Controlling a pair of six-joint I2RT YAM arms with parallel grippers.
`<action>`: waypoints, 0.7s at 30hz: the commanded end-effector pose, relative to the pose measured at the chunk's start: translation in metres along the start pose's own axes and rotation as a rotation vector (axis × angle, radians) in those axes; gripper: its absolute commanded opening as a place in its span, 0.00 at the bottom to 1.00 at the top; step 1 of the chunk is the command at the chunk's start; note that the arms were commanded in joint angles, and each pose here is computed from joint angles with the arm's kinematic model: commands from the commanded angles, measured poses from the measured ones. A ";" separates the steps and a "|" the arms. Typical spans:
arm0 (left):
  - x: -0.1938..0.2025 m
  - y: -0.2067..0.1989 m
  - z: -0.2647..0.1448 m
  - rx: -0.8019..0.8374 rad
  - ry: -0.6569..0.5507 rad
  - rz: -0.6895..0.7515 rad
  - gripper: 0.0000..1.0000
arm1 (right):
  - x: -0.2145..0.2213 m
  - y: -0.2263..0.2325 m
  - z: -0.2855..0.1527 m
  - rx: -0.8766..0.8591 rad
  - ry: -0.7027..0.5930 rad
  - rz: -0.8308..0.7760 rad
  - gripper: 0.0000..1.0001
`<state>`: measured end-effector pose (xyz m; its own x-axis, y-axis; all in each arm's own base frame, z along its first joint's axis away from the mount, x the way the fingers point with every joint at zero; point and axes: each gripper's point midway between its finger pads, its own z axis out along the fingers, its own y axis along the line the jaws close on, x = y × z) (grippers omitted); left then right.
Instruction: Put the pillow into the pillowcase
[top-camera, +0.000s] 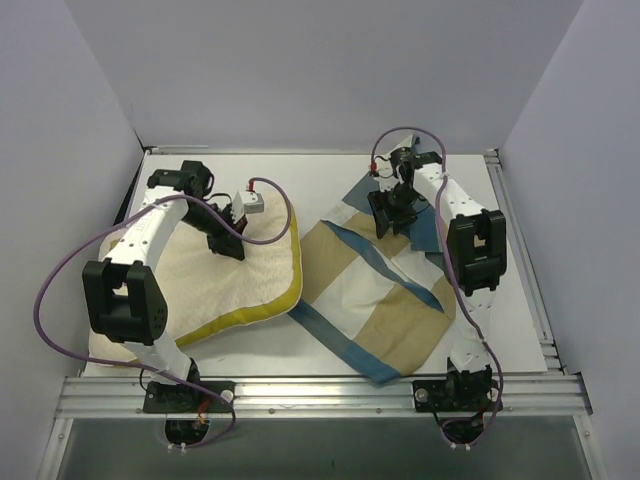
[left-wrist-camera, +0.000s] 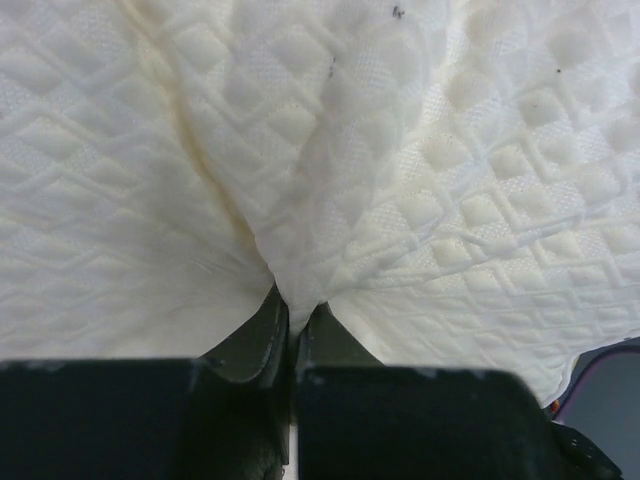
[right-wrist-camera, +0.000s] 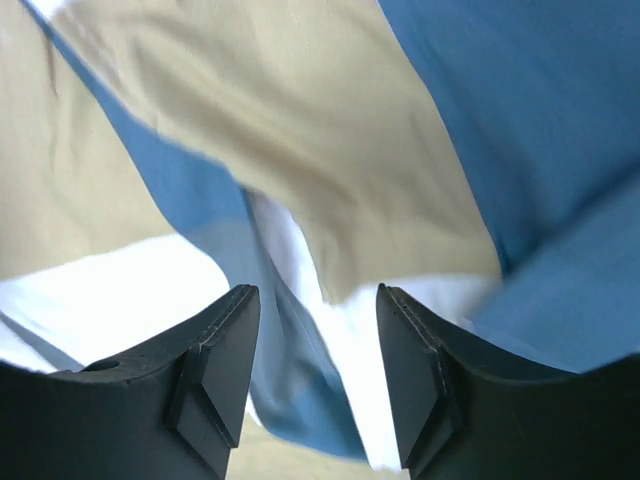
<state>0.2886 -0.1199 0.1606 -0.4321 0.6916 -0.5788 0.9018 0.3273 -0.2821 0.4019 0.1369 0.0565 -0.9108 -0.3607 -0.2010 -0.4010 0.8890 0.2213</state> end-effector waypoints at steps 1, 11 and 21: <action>-0.011 -0.019 0.005 0.028 -0.071 -0.022 0.00 | 0.017 -0.016 -0.027 0.187 0.016 -0.099 0.49; -0.004 -0.016 0.036 0.004 -0.038 -0.023 0.00 | 0.043 -0.081 -0.047 0.437 0.098 -0.088 0.49; 0.003 -0.012 0.050 -0.002 -0.006 -0.020 0.00 | 0.051 -0.072 -0.028 0.366 0.130 -0.064 0.65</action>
<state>0.2722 -0.1444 0.1116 -0.4648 0.7122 -0.5260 0.8848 0.3508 -0.3068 0.3910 0.0430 0.0573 -0.8982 -0.4270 -0.1042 -0.4072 0.8977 -0.1684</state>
